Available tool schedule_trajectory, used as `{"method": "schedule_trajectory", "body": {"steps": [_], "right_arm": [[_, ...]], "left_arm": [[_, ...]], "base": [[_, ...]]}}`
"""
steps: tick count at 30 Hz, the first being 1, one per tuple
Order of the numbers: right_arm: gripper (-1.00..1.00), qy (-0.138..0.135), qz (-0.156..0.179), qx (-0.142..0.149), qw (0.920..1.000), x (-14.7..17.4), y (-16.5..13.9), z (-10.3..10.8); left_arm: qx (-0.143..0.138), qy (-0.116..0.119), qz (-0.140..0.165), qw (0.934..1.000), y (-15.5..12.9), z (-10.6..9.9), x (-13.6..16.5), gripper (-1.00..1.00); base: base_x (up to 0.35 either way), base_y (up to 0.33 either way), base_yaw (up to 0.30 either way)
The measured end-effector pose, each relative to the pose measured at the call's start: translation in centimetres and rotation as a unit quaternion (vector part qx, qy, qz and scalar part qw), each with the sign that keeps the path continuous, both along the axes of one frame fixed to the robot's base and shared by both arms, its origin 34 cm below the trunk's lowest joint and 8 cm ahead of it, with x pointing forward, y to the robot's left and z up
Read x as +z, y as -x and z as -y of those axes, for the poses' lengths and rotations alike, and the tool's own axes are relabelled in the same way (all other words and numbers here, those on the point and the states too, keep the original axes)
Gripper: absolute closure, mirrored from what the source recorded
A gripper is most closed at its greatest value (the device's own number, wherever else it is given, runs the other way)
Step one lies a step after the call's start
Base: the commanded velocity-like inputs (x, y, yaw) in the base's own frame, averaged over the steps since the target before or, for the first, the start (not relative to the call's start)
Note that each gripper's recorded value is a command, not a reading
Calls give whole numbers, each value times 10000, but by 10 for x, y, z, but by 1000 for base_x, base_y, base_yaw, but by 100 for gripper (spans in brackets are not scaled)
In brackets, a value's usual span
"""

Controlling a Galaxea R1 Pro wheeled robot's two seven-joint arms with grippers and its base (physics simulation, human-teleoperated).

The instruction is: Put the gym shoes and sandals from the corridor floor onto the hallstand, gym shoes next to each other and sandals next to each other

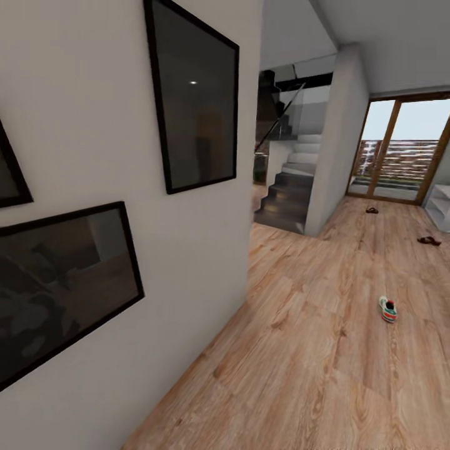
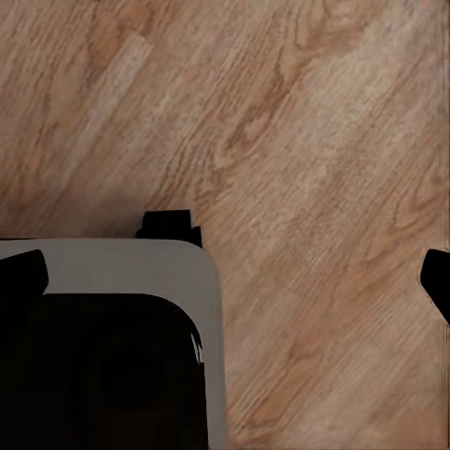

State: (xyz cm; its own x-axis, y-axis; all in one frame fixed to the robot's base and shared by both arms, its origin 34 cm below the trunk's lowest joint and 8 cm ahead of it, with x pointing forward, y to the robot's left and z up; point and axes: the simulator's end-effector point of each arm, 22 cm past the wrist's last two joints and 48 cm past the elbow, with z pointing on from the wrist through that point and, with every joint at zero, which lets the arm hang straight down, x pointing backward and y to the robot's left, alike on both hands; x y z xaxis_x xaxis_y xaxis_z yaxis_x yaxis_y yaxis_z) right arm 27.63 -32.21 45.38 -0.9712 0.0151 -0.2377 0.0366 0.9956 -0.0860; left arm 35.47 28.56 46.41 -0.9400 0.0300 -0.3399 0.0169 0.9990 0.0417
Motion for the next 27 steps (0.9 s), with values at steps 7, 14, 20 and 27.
{"method": "schedule_trajectory", "body": {"steps": [7, 14, 20, 27], "right_arm": [[-100, 0, -32, 0, 10000, -1, 2, 0], [-100, 0, -64, 0, 10000, -2, 5, 0], [-100, 0, -85, 0, 10000, -2, 6, 0], [-100, 1, -114, 1, 9999, -3, 8, 0]], "left_arm": [[-2, 18, -29, 10000, 2, 3, -1, -100], [-1, 9, -59, 10000, 4, 2, -3, -100], [3, 1, -73, 10000, 5, 1, -3, -100], [-5, 4, -2, 10000, -2, 1, -2, -100]], "base": [[132, -256, -270], [26, -273, -265], [6, -276, -263], [1, -276, -262]]}}
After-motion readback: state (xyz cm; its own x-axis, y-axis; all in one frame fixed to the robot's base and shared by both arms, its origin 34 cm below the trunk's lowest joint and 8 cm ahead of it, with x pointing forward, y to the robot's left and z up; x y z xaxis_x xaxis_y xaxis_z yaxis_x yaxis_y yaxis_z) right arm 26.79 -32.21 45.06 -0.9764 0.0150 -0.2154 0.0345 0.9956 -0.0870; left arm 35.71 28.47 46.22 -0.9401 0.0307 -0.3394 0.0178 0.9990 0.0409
